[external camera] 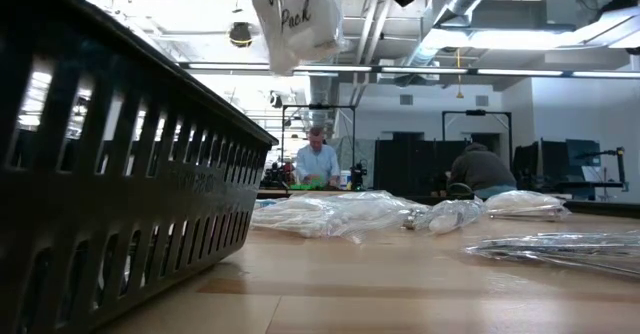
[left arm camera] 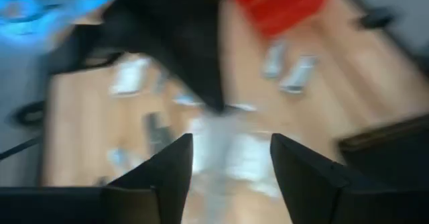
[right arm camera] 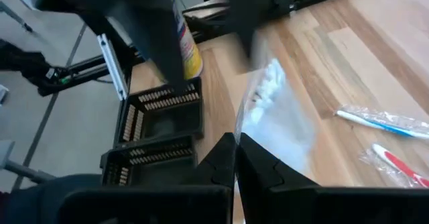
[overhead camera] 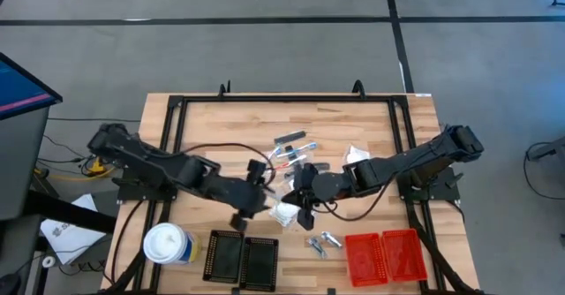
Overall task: Pick & Place Travel size toiletries
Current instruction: Put the cotton pack into the left black bin
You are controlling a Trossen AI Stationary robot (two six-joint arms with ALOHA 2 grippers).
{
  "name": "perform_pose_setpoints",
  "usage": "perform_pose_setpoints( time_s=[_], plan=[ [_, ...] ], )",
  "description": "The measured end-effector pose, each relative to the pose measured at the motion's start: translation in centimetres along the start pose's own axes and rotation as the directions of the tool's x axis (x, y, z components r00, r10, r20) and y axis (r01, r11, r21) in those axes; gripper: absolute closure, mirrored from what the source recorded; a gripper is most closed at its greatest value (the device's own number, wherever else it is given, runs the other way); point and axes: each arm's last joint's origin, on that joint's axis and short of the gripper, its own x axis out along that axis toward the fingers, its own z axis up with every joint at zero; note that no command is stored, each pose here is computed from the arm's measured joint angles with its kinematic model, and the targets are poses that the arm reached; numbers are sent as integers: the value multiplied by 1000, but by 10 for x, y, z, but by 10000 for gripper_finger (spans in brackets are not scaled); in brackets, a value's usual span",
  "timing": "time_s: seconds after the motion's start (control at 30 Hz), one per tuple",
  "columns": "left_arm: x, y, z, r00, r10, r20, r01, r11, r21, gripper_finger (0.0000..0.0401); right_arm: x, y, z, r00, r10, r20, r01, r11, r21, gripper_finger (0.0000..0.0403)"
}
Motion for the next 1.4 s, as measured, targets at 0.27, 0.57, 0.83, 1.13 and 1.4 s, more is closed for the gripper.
perform_pose_setpoints(
  time_s=[0.27, 0.57, 0.83, 1.13, 1.4],
  plan=[
    [2, 6, 7, 1000, -22, -5, 22, 999, -46, 158, -2, 8, -5, 1000, 18, -9, -18, 1000, -25, 403],
    [15, 18, 0, 984, -176, -13, 173, 977, -124, 176, -1, 3, -2, 1000, 2, 1, -2, 1000, -16, 403],
    [28, 13, -16, 975, -210, -78, 197, 970, -145, 223, -1, 2, -1, 1000, -5, 7, 5, 1000, -14, 403],
    [27, 15, -16, 977, -204, -66, 190, 965, -179, 322, 0, 1, 0, 1000, -9, 9, 9, 999, -33, 403],
    [22, 15, -23, 965, -223, -135, 174, 938, -301, 398, -2, 7, 1, 999, 20, 39, -16, 995, -96, 348]
  ],
)
